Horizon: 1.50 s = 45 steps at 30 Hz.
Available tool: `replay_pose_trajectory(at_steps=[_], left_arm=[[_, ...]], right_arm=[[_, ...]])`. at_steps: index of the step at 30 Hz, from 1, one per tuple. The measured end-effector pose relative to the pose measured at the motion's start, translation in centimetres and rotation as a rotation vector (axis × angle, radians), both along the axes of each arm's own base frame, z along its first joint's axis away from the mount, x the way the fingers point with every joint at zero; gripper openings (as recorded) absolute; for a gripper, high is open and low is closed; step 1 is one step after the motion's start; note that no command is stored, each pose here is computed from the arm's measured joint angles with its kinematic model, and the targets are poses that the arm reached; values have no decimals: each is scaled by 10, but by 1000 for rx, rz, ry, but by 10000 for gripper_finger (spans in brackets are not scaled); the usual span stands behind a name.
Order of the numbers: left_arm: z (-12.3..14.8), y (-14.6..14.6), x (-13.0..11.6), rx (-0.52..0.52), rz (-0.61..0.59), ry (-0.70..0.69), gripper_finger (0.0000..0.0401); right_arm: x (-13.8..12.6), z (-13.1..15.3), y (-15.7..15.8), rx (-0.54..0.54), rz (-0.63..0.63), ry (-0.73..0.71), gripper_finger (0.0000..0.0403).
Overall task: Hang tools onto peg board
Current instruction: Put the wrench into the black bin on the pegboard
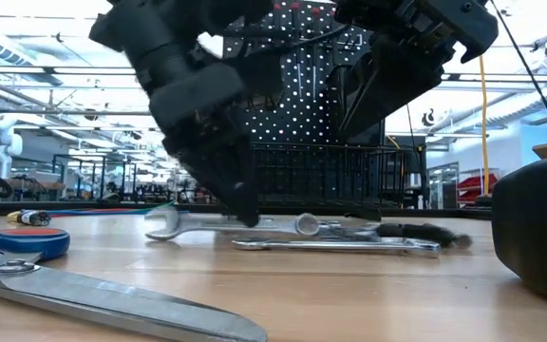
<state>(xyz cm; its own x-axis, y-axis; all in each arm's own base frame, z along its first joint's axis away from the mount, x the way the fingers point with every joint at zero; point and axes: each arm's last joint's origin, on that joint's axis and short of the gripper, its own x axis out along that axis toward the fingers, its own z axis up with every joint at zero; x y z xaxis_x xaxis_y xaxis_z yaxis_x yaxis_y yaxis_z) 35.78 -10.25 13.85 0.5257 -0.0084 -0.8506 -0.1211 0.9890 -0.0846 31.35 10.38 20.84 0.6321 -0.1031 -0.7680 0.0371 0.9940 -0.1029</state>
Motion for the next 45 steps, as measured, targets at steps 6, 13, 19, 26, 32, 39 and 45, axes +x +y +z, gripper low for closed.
replay_pose_trajectory(at_steps=[6,13,19,26,32,39,45], left_arm=[[22,0,1,21,-54,-61,3],[20,0,1,41,-72,-51,2],[18,0,2,56,-85,-51,2],[13,2,-7,93,-99,63,38],[8,0,-19,124,-114,175,99],[-2,1,-21,131,-129,122,163],[-13,6,-21,89,-112,160,177]], right_arm=[[0,0,0,1,0,0,109],[0,0,0,3,-1,-2,109],[2,-3,1,44,-16,-62,109],[1,-6,1,31,-3,-60,109],[2,-6,1,27,2,-65,109],[2,-6,1,27,3,-65,109],[2,-6,1,26,3,-65,109]])
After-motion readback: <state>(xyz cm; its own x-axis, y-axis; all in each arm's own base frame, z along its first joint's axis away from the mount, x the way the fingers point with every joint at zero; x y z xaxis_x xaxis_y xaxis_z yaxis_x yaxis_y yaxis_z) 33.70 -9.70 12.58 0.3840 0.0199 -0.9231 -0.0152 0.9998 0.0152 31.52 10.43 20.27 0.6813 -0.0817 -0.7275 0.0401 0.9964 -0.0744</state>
